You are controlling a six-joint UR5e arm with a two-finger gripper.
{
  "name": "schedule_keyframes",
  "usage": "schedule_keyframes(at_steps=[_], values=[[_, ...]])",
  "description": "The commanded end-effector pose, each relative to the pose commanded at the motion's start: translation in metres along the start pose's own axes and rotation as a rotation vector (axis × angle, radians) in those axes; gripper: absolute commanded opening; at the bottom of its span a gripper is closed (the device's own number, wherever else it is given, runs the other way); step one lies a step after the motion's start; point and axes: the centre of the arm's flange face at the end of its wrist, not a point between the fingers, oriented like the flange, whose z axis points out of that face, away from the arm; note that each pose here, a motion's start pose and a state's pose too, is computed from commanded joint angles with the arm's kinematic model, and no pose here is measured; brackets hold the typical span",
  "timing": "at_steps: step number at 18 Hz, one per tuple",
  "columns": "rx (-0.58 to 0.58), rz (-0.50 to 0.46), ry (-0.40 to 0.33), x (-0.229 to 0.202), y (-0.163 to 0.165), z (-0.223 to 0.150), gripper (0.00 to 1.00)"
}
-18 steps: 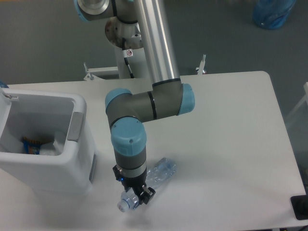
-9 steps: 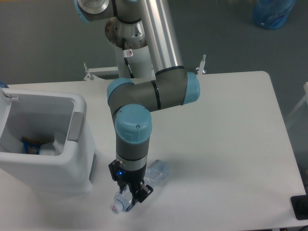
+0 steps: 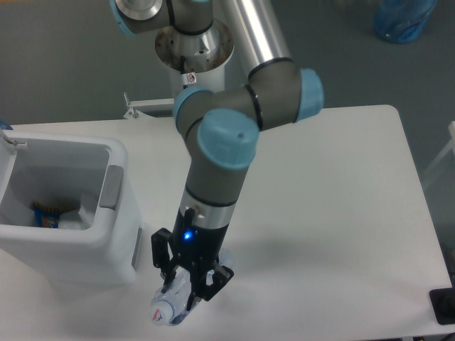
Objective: Place the trash in the trash can
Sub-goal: 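Lift the bottle and carry it over the bin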
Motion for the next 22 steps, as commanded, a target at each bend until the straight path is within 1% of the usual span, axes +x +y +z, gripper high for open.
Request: schedule_keyframes(at_steps=[2, 5, 7, 11, 14, 15, 17, 20, 22], values=[[0.085, -0.034, 0.056, -0.005, -0.008, -0.015, 0.51], [0.169, -0.054, 0.116, -0.006, -0.019, -0.032, 0.51], [0.214, -0.043, 0.144, -0.004, -0.029, -0.042, 0.51], [0.3, -0.042, 0.185, 0.009, -0.063, -0.074, 0.51], [0.369, -0.02, 0.238, 0.029, -0.084, -0.101, 0.51], [0.386, -0.024, 0.258, 0.037, -0.088, -0.11, 0.51], [0.391, -0.045, 0.276, 0.054, -0.095, -0.12, 0.51], [0.383, -0.047, 0.325, 0.078, -0.094, -0.108, 0.51], [0.395, -0.031, 0.353, 0.099, -0.1, -0.115, 0.52]])
